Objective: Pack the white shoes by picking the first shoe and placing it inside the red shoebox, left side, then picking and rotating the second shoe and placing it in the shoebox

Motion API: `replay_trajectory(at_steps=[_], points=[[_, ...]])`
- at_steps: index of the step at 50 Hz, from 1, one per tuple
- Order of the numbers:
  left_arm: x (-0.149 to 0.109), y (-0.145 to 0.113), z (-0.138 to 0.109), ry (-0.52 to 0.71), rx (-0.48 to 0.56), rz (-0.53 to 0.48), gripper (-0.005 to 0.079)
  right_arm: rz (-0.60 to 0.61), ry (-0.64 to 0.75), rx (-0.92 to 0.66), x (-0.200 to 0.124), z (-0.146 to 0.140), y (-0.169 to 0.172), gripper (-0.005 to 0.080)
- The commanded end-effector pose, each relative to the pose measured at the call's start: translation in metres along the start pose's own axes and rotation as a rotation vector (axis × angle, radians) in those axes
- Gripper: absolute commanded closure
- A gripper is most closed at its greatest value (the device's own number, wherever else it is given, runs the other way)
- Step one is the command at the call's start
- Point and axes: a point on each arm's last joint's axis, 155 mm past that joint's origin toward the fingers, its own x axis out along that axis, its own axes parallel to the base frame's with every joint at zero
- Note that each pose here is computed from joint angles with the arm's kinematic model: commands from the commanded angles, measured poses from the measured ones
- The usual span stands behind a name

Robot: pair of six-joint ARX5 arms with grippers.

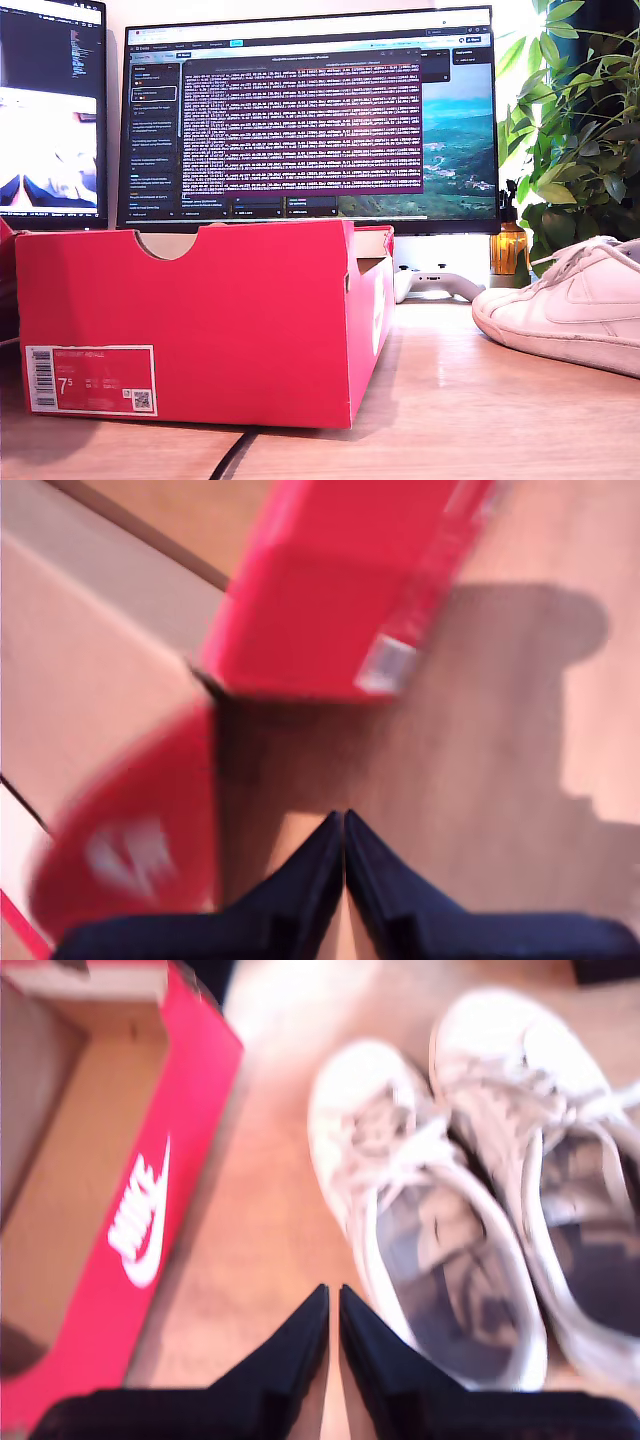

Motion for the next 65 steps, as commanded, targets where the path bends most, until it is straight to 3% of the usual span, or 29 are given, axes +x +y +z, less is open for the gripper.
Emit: replay_trajectory(at_steps=[1,14,21,26,33,46,58,65], points=[[0.003,0.009,0.010,-0.028,0.007,0.026,0.0762,0.001,0.021,-0.019,-0.003,-0.001,0.002,0.0763],[0.020,0.010,0.019,-0.052,-0.005,0.008,0.0762,0.000,0.139,-0.094,0.011,-0.020,-0.003,0.0684],[0.021,0.004,0.027,-0.086,0.001,-0.027,0.0762,0.015,0.187,-0.172,0.029,-0.024,-0.001,0.0536],[0.021,0.004,0.030,-0.098,0.003,-0.023,0.0762,0.028,0.242,-0.234,0.045,-0.030,0.002,0.0480],[0.021,0.003,0.031,-0.100,0.007,-0.025,0.0762,0.010,0.336,-0.348,0.068,-0.045,-0.001,0.0463],[0.021,0.002,0.032,-0.106,0.005,-0.032,0.0762,-0.205,0.471,-0.473,0.088,-0.059,-0.036,0.0443],[0.021,0.002,0.033,-0.112,0.005,-0.035,0.0762,-0.189,0.589,-0.445,0.094,-0.084,-0.042,0.0443],[0.021,0.002,0.033,-0.111,0.005,-0.035,0.0762,-0.118,0.630,-0.417,0.108,-0.095,-0.034,0.0452]])
